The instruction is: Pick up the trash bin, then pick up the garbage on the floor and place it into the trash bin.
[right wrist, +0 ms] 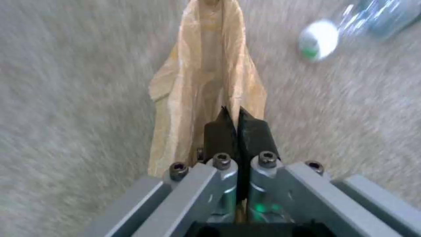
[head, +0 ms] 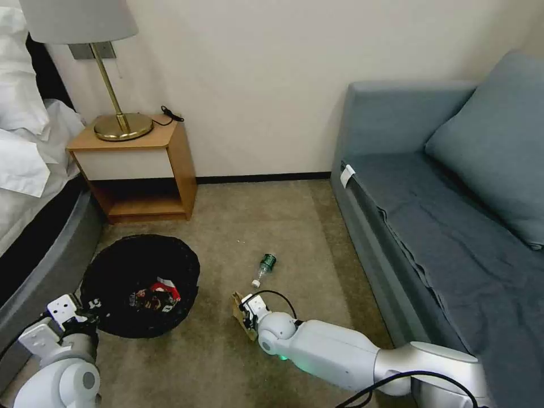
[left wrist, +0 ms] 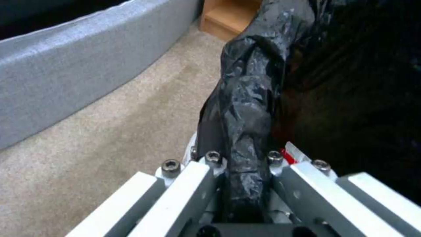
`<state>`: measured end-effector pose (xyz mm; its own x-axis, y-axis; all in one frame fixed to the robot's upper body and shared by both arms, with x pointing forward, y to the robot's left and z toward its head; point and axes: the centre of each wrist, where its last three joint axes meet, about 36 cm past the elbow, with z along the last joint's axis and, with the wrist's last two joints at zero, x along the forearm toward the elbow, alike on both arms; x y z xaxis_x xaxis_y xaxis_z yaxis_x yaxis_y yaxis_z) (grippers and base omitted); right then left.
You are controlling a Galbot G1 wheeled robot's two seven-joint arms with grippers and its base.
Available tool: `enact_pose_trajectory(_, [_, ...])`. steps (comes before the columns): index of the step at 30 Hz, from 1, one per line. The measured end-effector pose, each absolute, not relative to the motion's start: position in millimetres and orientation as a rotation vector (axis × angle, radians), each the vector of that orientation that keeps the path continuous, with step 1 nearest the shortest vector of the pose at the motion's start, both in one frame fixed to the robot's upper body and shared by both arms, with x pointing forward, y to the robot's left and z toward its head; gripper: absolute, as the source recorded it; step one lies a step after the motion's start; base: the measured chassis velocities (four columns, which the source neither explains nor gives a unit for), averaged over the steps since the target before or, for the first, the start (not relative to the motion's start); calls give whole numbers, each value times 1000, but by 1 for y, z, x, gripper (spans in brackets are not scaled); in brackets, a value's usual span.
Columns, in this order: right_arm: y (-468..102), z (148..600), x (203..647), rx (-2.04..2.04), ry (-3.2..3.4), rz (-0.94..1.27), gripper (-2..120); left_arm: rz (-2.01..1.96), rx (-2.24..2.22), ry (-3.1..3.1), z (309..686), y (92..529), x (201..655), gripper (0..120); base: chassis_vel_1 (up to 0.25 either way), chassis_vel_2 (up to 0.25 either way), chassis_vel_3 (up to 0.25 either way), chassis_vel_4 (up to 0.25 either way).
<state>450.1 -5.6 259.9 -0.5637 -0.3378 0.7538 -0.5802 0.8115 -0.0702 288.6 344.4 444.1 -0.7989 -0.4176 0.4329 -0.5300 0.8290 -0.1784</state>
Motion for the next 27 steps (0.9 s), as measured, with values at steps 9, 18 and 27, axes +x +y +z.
enact_pose_trajectory(9, [-55, 328, 469, 624, -2362, 272, 0, 413, 679, -2624, 443, 341, 292, 2, 0, 0, 0, 0])
enact_pose_trajectory(18, [-79, 443, 462, 716, -2567, 72, 0, 418, 642, -2604, 440, 335, 295, 2, 0, 0, 0, 0])
enact_pose_trajectory(27, [30, 501, 413, 1030, -2559, -132, 0, 422, 627, -2602, 443, 329, 292, 2, 0, 0, 0, 0])
